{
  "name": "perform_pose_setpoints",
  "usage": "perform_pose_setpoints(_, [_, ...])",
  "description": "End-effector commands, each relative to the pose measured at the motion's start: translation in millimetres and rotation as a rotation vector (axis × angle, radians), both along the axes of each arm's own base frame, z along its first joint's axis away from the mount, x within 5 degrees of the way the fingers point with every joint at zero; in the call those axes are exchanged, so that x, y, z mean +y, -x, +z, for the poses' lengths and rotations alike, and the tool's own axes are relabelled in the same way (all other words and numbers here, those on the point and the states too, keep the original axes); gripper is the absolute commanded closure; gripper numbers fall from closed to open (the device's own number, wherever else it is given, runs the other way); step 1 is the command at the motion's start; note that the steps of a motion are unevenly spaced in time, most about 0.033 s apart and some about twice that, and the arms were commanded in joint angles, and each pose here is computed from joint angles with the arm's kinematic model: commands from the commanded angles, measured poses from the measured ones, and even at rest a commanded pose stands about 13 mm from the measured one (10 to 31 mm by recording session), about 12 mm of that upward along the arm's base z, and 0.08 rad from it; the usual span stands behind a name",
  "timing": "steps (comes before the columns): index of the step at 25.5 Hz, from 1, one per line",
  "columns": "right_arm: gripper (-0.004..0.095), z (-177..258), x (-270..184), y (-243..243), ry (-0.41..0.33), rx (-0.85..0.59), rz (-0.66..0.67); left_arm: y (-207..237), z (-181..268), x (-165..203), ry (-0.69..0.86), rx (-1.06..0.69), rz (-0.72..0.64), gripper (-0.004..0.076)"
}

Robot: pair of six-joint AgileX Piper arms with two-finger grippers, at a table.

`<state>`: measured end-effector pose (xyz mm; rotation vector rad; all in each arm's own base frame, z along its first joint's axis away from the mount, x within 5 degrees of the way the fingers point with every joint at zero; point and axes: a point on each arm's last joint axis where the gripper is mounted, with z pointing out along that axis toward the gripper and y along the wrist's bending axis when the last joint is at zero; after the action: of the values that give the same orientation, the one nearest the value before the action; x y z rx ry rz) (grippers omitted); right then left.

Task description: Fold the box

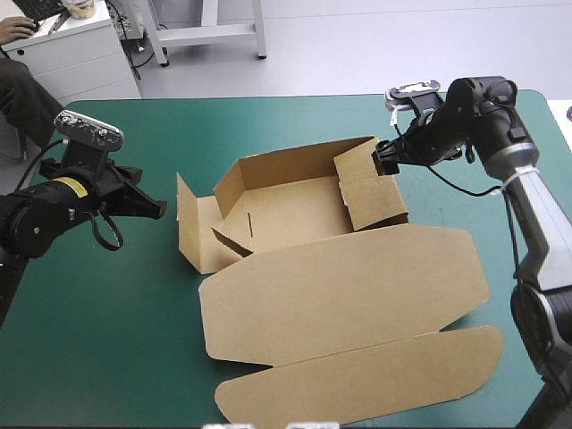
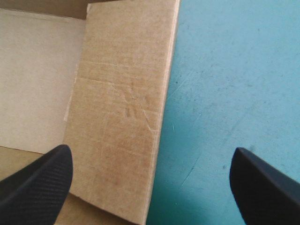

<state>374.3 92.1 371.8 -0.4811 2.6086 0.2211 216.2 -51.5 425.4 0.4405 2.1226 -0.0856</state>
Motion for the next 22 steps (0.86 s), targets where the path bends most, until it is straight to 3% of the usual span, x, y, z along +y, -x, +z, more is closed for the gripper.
perform_pose_setpoints(1, [0.0071,-4.2,0.5,-10.7,-0.009,-0.016,0.006,4.8,16.9,0.7,0.038,-0.101,0.005,0.0734])
perform_pose_setpoints(6, [0.0081,-49.5,6.2,-37.9,0.011,0.062,0.019,5.3,16.3,0.1,0.044,-0.091,0.002,0.0734])
perform_pose_setpoints(8, [0.0132,-55.2,7.0,-42.2,0.010,0.059,0.016,5.3,16.3,0.1,0.044,-0.091,0.002,0.0734])
perform_pose_setpoints(11, [0.0326,-57.7,7.4,-44.8,0.009,0.052,0.013,5.4,16.2,0.0,0.047,-0.089,0.001,0.0734])
perform_pose_setpoints(14, [0.0625,-57.6,7.4,-45.2,0.009,0.048,0.014,5.5,16.0,0.0,0.046,-0.087,0.001,0.0734])
perform_pose_setpoints(15, [0.0782,-57.6,7.4,-45.2,0.009,0.048,0.014,5.5,16.0,0.0,0.046,-0.087,0.001,0.0734])
perform_pose_setpoints(17, [0.0928,-57.6,7.4,-45.2,0.009,0.048,0.014,5.5,16.0,0.0,0.046,-0.087,0.001,0.0734])
perform_pose_setpoints(22, [0.0928,-57.6,7.4,-45.2,0.009,0.047,0.015,5.5,16.0,0.0,0.046,-0.087,0.001,0.0734])
